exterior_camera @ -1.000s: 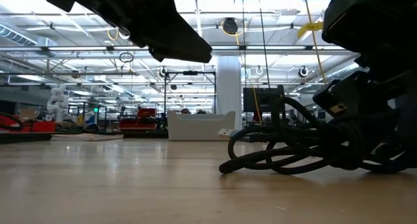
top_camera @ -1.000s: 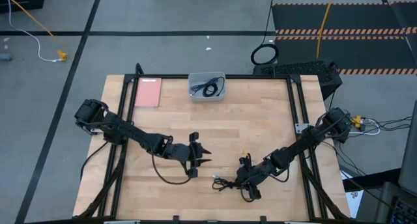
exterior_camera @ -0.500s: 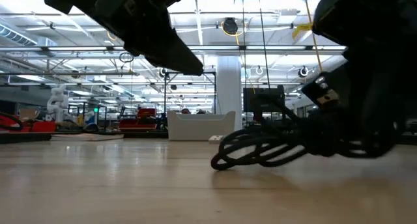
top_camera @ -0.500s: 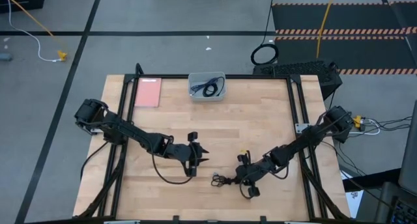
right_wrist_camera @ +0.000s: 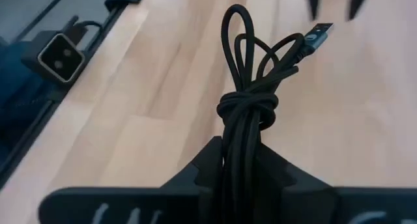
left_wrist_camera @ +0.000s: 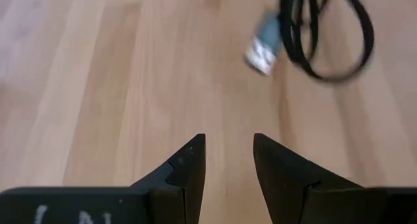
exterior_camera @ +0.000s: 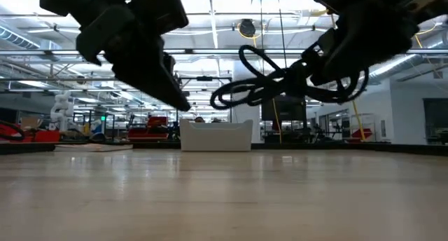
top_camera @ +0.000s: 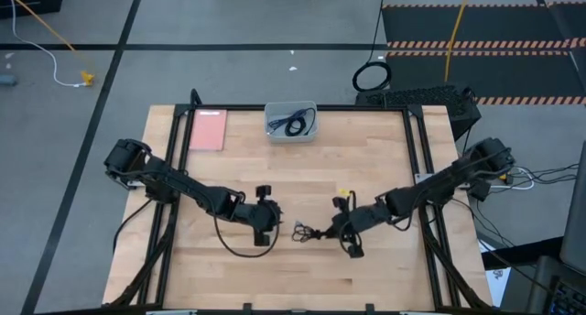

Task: Pick and place USB-C Cables
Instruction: Put the black charger cable into the gray bin

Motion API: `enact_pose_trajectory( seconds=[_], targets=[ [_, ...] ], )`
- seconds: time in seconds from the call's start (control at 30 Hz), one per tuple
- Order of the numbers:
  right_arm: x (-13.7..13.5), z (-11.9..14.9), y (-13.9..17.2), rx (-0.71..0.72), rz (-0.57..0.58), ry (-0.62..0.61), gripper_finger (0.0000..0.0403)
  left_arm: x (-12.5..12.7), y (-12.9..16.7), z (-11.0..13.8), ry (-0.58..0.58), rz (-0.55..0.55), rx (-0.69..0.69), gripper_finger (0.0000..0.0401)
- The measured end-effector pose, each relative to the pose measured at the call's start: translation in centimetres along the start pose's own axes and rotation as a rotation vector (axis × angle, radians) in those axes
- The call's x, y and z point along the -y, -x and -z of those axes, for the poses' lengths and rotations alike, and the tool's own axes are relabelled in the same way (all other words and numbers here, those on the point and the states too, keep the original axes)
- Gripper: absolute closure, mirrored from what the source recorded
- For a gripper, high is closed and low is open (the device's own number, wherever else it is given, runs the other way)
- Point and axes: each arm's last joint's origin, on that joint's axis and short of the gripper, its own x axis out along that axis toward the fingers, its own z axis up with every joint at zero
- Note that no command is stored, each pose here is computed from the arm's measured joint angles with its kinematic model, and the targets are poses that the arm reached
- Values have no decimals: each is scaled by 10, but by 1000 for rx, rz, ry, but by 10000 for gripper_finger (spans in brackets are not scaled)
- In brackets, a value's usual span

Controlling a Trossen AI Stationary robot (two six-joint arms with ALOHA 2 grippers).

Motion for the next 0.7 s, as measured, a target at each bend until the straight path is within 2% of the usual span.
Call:
enact_pose_trajectory(
  seconds=[0.4,0.57,0.7],
  targets=[
    [51,-24,43,94,168,113,362,-13,24,8,38,-50,-137,270],
    [76,-30,65,126,267,139,362,-16,25,11,39,-112,-163,270],
    [96,-29,78,111,346,145,362,-17,24,12,74,-121,-155,270]
  ],
)
